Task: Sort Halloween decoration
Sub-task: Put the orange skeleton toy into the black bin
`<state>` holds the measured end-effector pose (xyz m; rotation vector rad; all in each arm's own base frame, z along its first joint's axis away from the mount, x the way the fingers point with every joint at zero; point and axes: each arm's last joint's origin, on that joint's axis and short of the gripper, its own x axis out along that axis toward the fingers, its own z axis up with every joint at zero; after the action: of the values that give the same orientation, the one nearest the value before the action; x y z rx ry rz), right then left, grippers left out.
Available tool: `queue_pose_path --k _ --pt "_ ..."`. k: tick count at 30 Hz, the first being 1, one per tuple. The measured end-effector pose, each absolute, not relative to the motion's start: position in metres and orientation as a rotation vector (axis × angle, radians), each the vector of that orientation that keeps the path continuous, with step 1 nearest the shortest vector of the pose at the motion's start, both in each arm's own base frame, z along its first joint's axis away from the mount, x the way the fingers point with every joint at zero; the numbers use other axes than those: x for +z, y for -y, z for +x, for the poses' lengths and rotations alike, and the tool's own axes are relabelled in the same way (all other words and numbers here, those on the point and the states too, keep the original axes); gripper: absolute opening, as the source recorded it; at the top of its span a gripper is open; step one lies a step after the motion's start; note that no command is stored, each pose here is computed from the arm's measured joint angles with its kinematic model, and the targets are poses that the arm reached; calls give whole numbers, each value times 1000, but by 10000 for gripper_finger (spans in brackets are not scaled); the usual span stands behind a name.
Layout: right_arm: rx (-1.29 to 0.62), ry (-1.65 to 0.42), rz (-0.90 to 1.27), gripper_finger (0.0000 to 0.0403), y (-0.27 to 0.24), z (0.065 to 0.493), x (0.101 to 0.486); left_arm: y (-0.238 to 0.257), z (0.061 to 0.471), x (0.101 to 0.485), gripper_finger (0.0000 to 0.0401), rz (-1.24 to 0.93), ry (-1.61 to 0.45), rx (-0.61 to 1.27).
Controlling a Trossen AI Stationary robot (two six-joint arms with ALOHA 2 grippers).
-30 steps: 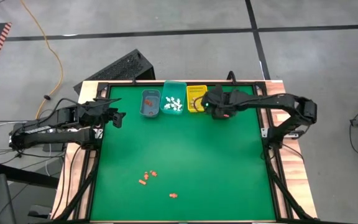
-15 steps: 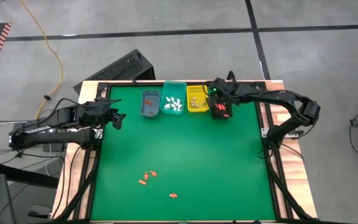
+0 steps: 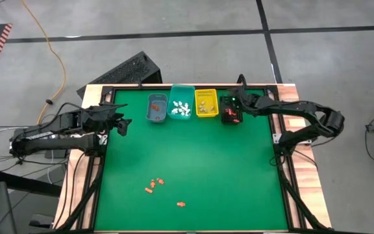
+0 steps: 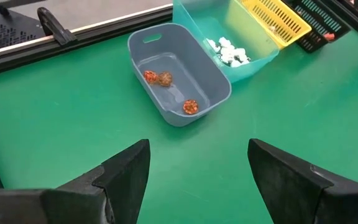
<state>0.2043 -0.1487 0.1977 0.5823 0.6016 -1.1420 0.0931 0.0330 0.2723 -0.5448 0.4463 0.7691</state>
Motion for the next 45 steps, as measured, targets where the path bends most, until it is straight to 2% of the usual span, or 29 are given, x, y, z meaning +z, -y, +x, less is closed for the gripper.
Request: queue_pose_path --k 13,16,22,26,36,45 --pt "-1111 -578 605 161 145 202 201 -33 93 272 261 -548 -448 763" --pt "-995 -567 595 176 142 209 204 -33 93 272 261 -549 -449 760" --pt "-545 -411 523 179 110 246 223 -33 93 272 261 -550 -448 759" --pt "-375 -295 429 172 70 267 237 -33 93 272 261 -555 -447 761" --pt "-332 -226 312 164 -19 275 243 -33 93 273 261 -556 -443 761" --pt "-281 -212 344 164 -61 268 244 -33 93 273 261 -556 -442 761"
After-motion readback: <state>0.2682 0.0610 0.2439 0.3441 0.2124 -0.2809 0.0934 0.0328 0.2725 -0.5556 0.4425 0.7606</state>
